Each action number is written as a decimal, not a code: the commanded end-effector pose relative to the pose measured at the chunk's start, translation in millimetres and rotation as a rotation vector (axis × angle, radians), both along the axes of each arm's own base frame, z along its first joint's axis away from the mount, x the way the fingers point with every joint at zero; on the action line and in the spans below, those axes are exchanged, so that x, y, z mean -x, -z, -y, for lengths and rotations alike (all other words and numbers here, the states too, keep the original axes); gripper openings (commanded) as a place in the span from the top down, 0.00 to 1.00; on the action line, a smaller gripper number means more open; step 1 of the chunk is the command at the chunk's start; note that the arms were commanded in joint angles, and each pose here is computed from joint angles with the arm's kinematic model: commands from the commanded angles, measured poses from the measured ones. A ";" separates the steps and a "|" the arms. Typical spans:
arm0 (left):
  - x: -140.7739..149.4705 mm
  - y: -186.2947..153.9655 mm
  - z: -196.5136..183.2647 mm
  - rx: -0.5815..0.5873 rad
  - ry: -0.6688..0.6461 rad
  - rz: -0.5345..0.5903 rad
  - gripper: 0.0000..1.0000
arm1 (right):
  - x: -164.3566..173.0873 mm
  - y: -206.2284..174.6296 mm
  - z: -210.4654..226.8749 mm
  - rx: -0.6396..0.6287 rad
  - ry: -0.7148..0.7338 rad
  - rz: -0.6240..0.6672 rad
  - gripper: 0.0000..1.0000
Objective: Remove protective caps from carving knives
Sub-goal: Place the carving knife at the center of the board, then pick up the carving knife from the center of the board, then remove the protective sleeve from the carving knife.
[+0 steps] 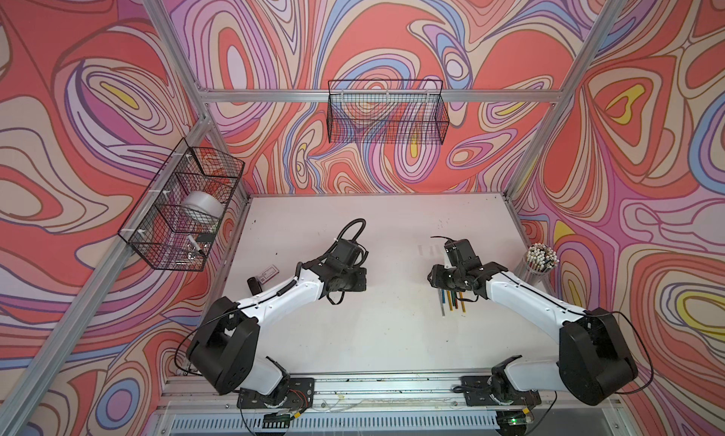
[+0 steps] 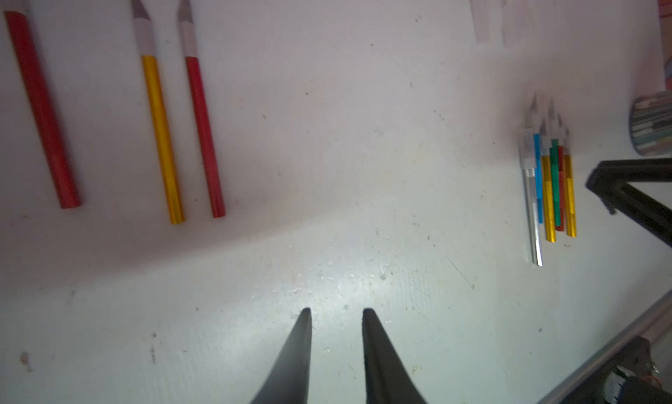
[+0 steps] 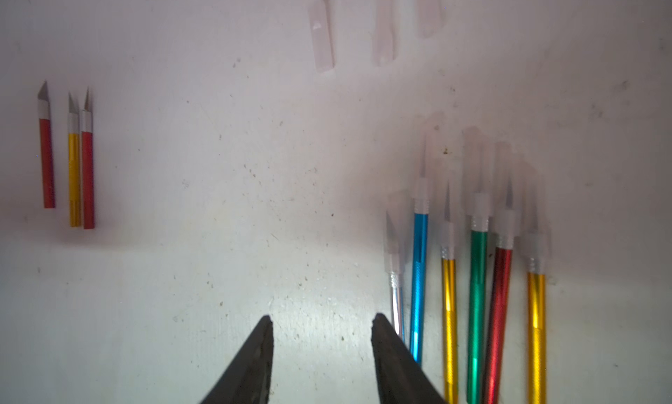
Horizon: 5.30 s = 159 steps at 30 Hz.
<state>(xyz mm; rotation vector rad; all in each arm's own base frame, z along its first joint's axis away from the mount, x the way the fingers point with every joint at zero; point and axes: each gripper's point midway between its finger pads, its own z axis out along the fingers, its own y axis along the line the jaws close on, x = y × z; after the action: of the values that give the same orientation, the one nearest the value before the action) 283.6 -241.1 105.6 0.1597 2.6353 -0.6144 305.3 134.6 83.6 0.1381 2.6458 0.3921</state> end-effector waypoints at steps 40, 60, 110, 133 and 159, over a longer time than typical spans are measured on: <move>19.5 -26.5 70.9 0.323 0.203 0.029 0.72 | -2.0 56.2 23.4 0.200 0.015 -0.118 0.85; 18.0 -20.3 75.3 0.347 0.194 0.015 0.72 | -0.3 63.8 26.2 0.230 0.011 -0.145 0.87; 8.2 -30.5 123.9 0.768 0.163 -0.069 0.68 | -37.2 -48.2 -113.9 -0.545 -0.222 0.129 0.90; 12.1 -17.3 116.7 0.689 0.151 -0.081 0.95 | -27.5 -56.2 -116.2 -0.490 -0.241 0.151 0.79; 28.6 -10.1 114.5 0.574 0.204 -0.082 0.98 | -57.4 -50.0 -111.7 -0.303 -0.180 0.136 0.66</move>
<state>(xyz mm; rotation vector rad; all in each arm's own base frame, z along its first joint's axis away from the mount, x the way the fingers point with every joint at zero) 252.8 -352.1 100.1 0.1821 2.4543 -1.4635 362.8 249.4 140.8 -0.0235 2.4190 0.9164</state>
